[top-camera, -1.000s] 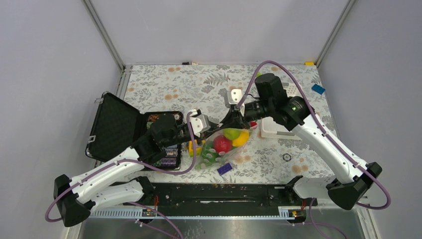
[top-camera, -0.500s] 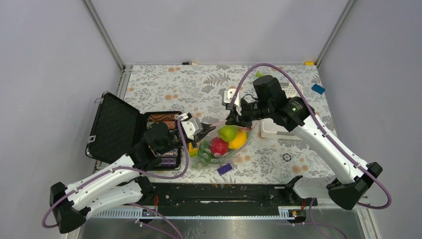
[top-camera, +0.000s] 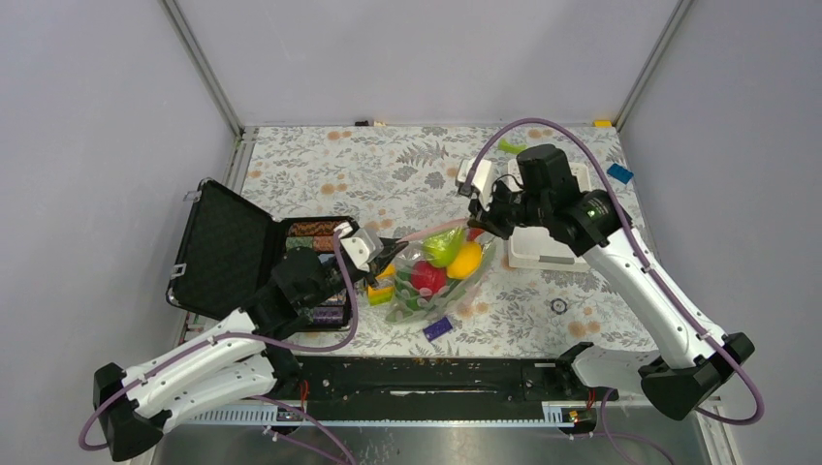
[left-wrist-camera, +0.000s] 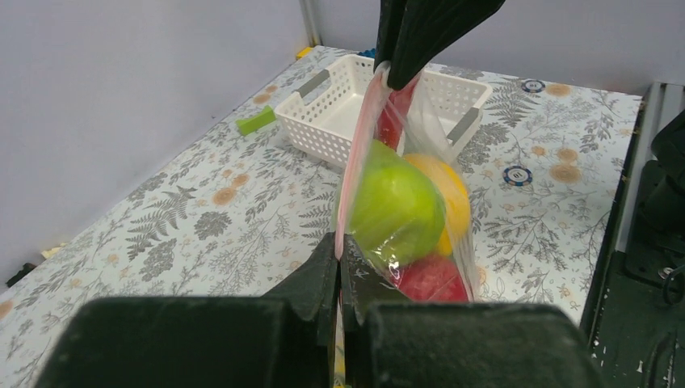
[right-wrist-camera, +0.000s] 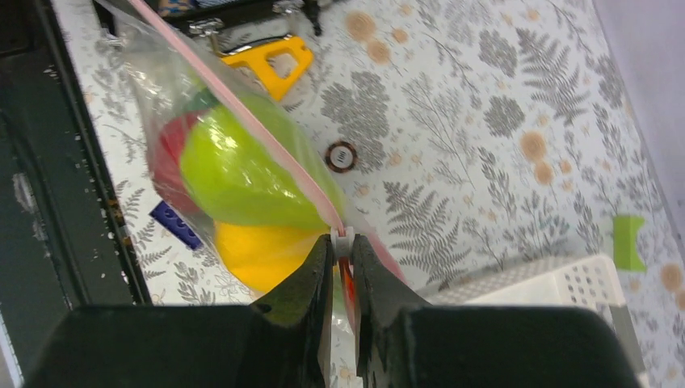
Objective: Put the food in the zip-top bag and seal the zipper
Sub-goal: Zip the zipper food storage bag at the center of the board.
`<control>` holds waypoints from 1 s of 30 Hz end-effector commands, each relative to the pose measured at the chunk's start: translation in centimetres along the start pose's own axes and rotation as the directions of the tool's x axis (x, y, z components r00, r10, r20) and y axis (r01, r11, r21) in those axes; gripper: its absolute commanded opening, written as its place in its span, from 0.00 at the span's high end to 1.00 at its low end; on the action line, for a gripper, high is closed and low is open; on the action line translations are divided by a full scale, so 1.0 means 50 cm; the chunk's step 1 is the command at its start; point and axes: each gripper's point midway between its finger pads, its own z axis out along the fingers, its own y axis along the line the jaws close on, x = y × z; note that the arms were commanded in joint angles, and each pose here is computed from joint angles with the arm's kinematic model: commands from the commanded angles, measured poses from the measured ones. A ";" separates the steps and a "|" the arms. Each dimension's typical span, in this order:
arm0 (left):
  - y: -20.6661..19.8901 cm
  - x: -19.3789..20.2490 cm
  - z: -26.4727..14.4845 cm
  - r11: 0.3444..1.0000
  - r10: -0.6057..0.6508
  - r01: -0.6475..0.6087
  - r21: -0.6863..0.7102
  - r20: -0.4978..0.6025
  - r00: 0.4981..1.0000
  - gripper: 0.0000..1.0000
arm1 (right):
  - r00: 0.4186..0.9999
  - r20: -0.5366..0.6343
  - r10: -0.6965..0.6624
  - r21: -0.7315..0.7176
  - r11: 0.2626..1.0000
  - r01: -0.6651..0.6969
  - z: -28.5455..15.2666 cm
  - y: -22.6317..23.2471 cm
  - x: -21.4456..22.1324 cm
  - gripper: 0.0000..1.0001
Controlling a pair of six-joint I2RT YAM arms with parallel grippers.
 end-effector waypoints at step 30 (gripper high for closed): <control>0.048 -0.097 0.033 0.994 -0.007 0.020 -0.104 0.128 0.992 1.00 | 0.979 0.187 0.087 0.373 0.915 -0.153 -0.132 -0.119 -0.099 1.00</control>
